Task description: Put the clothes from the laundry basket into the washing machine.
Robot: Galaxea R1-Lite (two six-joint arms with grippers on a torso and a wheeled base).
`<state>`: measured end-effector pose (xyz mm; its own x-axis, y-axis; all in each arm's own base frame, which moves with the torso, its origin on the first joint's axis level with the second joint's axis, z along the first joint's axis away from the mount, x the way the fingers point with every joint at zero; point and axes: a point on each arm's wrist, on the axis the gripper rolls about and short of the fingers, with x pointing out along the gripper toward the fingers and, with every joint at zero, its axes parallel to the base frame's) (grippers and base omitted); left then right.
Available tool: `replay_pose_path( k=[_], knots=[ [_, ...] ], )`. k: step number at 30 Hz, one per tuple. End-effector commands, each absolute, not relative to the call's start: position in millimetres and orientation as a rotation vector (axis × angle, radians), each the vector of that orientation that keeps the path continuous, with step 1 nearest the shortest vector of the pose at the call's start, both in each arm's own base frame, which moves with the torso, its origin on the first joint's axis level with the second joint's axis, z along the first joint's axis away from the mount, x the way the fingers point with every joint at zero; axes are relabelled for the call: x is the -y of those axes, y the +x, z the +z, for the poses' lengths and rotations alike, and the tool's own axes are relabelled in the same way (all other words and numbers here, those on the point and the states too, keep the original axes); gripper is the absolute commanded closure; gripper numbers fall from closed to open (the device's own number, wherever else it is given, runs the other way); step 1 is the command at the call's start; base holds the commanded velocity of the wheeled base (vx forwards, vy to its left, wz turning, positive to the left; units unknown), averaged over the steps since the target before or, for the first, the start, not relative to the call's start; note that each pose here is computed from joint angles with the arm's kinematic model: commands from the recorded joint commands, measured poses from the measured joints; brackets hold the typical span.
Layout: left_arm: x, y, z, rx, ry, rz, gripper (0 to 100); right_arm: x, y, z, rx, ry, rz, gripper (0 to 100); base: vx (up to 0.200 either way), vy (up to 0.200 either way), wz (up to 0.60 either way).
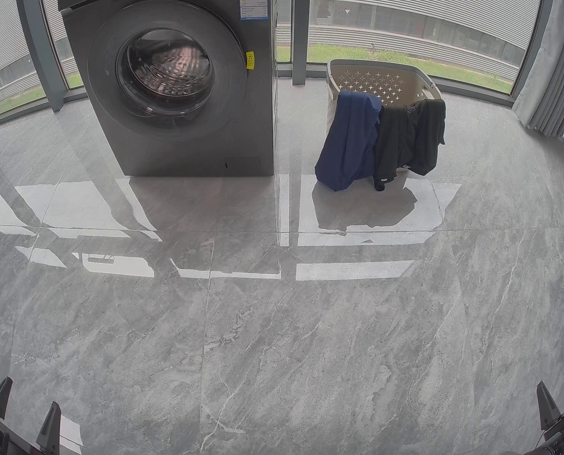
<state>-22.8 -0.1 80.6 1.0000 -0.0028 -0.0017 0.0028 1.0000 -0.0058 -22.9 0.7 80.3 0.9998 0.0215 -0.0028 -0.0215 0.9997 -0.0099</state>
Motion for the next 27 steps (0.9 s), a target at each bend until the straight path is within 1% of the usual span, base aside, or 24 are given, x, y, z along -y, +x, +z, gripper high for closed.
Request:
replay_pose_path(
  k=[1, 8, 14, 27],
  knots=[
    [0.1, -22.6, 76.3, -0.005, -0.008, -0.006, 0, -0.7, -22.6, 75.7, -0.006, -0.012, 0.022, 0, 0.0, 0.0, 0.0],
    [0.1, -22.6, 76.3, -0.005, -0.009, -0.006, 0, -0.7, -22.5, 75.6, -0.004, -0.011, 0.02, 0, 0.0, 0.0, 0.0],
    [0.0, -22.6, 76.3, -0.005, -0.025, 0.0, 0, -0.6, -22.5, 75.6, -0.005, -0.005, 0.017, 0, 0.0, 0.0, 0.0],
    [-0.1, -22.6, 76.3, -0.005, -0.031, 0.002, 0, -0.4, -22.5, 75.4, -0.006, -0.003, 0.011, 0, 0.2, 0.0, 0.0]
  ],
)
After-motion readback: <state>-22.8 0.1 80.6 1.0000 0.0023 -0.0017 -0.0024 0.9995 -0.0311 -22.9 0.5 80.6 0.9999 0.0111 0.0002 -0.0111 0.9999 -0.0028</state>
